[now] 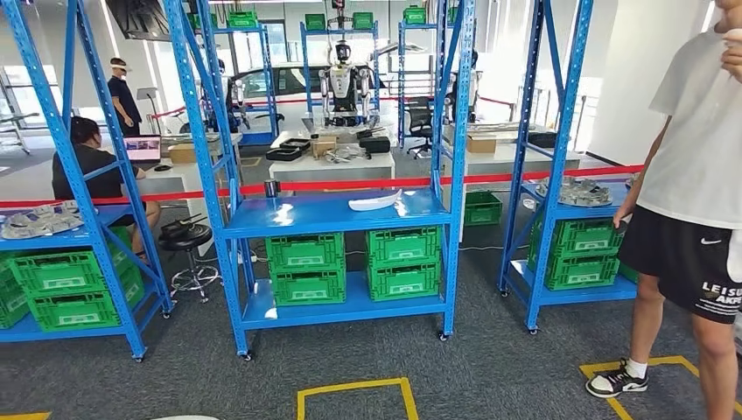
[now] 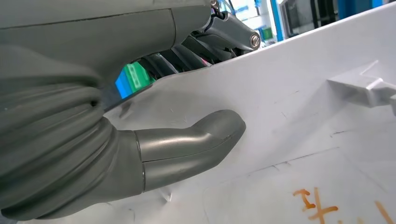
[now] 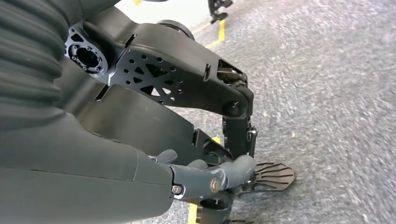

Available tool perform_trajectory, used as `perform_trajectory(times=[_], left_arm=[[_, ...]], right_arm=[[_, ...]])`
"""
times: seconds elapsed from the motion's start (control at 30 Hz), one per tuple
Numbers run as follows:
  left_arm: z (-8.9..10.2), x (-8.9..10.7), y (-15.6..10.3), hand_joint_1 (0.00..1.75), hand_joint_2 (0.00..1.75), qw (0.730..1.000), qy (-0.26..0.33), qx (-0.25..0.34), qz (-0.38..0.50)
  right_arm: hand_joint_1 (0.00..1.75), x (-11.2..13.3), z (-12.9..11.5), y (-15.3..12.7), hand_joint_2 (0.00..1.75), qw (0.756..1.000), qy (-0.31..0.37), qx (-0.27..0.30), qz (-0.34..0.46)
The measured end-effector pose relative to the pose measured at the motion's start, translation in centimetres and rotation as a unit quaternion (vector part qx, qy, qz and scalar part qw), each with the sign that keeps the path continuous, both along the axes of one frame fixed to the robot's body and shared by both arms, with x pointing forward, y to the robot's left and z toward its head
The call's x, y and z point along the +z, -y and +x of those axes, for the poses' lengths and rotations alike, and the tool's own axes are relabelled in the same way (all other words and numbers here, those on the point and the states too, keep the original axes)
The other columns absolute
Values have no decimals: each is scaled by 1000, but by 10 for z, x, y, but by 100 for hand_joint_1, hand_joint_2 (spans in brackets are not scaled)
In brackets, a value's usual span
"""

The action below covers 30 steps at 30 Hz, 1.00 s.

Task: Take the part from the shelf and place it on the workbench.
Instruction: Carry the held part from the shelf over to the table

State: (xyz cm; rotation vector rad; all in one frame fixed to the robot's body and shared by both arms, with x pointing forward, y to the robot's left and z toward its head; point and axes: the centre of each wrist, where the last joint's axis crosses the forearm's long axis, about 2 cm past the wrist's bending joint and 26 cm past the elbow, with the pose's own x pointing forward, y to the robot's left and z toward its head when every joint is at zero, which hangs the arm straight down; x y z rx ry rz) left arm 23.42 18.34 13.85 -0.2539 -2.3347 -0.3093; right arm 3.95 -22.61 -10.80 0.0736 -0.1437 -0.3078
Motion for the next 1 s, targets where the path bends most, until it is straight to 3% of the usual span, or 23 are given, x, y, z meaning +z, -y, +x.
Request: perform_trajectory(times=[1.0], left_arm=[[2, -6, 3, 175, 175, 1000, -14, -11, -5]], right_arm=[[0, 0, 1, 1, 175, 1000, -4, 7, -8]])
